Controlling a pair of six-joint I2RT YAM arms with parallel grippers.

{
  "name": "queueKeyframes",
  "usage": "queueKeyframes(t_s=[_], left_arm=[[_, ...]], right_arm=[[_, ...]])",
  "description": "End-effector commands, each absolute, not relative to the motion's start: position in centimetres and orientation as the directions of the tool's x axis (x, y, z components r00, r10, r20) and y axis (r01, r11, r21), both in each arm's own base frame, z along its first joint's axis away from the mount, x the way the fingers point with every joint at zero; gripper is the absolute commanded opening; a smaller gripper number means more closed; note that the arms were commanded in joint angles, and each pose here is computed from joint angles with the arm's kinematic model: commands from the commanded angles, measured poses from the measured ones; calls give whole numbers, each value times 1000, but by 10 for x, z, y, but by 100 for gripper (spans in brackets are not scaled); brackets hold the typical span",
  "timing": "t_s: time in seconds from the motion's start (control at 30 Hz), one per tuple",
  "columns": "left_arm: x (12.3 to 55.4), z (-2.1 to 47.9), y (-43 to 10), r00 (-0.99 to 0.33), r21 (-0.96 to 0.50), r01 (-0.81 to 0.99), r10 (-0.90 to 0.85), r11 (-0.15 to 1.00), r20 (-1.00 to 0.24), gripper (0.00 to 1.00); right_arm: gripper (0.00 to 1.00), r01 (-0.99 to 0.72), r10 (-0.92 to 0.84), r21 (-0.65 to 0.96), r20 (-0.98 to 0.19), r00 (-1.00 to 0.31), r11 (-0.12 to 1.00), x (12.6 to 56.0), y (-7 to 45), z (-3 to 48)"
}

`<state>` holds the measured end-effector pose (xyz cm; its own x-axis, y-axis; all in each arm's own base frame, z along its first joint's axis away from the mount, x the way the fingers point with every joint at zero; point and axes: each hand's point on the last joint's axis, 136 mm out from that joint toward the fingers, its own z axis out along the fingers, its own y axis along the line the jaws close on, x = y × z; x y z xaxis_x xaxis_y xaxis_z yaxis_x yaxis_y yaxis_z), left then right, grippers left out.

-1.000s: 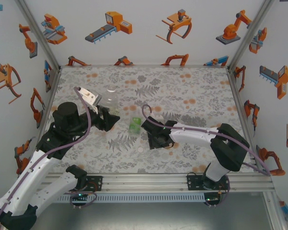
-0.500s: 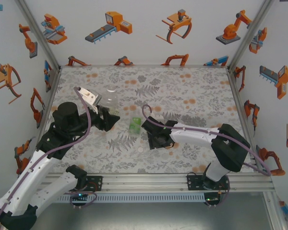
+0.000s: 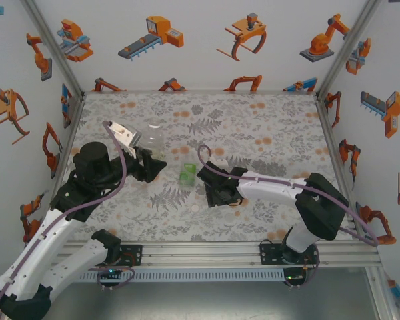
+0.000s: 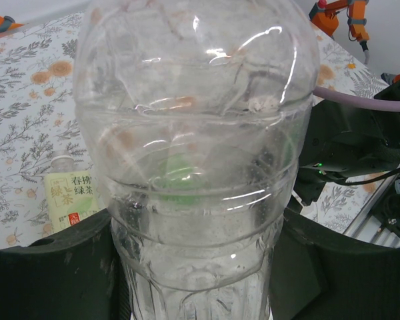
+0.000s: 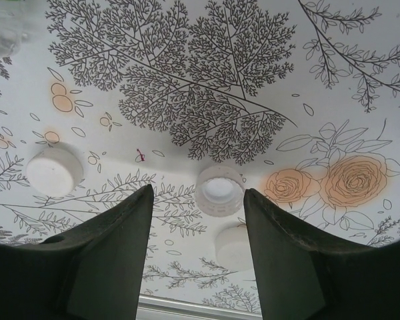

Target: Screw on the bottle caps

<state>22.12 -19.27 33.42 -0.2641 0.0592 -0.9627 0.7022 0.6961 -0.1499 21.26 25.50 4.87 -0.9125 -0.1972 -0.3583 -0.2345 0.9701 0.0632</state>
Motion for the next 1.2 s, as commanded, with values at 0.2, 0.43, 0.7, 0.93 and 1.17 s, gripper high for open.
queueKeyframes(t_s=[0.2, 0.43, 0.7, 0.93, 1.17], left_arm=[[221, 344, -192, -242, -150, 702, 35, 696, -970, 1], [221, 343, -192, -245, -151, 701, 37, 697, -969, 1], [222, 342, -191, -245, -149, 697, 39, 701, -969, 1], [223, 342, -192, -247, -149, 697, 39, 702, -968, 1], [223, 342, -191, -246, -149, 691, 37, 707, -969, 1]], right_arm=[[54, -233, -198, 57, -364, -910, 971, 215, 255, 51], [52, -238, -199, 67, -363, -910, 969, 215, 259, 50], [52, -232, -200, 53, -348, -916, 971, 214, 256, 44], [52, -231, -201, 50, -340, -919, 972, 212, 255, 41], [53, -241, -202, 56, -381, -902, 969, 219, 258, 62]])
